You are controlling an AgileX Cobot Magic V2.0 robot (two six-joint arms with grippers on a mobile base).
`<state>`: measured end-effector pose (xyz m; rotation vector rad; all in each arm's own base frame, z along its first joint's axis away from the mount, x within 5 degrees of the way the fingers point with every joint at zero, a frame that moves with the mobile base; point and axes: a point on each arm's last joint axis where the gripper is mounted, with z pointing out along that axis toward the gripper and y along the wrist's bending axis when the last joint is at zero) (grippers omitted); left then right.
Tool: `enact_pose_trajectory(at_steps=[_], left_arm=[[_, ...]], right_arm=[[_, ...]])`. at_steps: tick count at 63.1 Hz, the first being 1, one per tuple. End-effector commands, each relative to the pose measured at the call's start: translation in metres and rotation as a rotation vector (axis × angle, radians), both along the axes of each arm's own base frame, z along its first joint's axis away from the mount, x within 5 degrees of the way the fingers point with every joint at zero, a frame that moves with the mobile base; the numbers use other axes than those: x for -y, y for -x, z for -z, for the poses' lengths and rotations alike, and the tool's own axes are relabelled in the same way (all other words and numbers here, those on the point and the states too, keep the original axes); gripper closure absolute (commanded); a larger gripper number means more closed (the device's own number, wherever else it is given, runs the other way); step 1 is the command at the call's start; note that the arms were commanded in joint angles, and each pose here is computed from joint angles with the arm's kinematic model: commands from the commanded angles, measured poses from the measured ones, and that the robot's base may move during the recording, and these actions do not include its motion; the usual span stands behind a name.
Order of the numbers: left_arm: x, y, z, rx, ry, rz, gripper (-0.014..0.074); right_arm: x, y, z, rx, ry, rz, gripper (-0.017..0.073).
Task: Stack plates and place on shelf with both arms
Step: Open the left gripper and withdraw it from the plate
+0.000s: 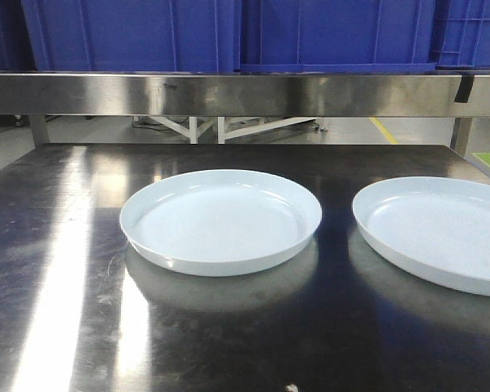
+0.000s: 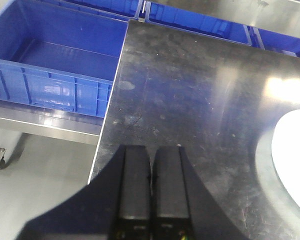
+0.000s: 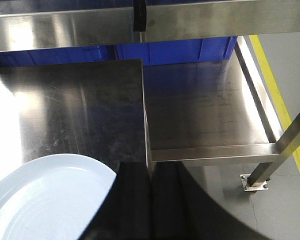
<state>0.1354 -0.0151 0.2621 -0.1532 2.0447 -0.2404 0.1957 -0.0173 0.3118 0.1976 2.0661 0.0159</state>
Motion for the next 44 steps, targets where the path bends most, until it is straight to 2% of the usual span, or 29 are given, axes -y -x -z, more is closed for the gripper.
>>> enact_pose_trajectory(at_steps=[1, 12, 16, 44], left_arm=[[0.000, -0.004, -0.017, 0.110, 0.019, -0.010, 0.0505], [0.000, -0.004, -0.017, 0.110, 0.019, -0.010, 0.0505], [0.000, -0.004, -0.017, 0.110, 0.019, -0.010, 0.0505], [0.000, -0.004, -0.017, 0.110, 0.019, -0.010, 0.0505]], right_arm=[[0.000, -0.003, -0.020, 0.113, 0.005, 0.002, 0.0459], [0.000, -0.002, -0.019, 0.097, 0.001, 0.002, 0.0194], [0.000, -0.001, -0.017, 0.076, -0.006, 0.002, 0.0150], [-0.001, -0.007, 0.001, -0.070, -0.030, 0.001, 0.0146]])
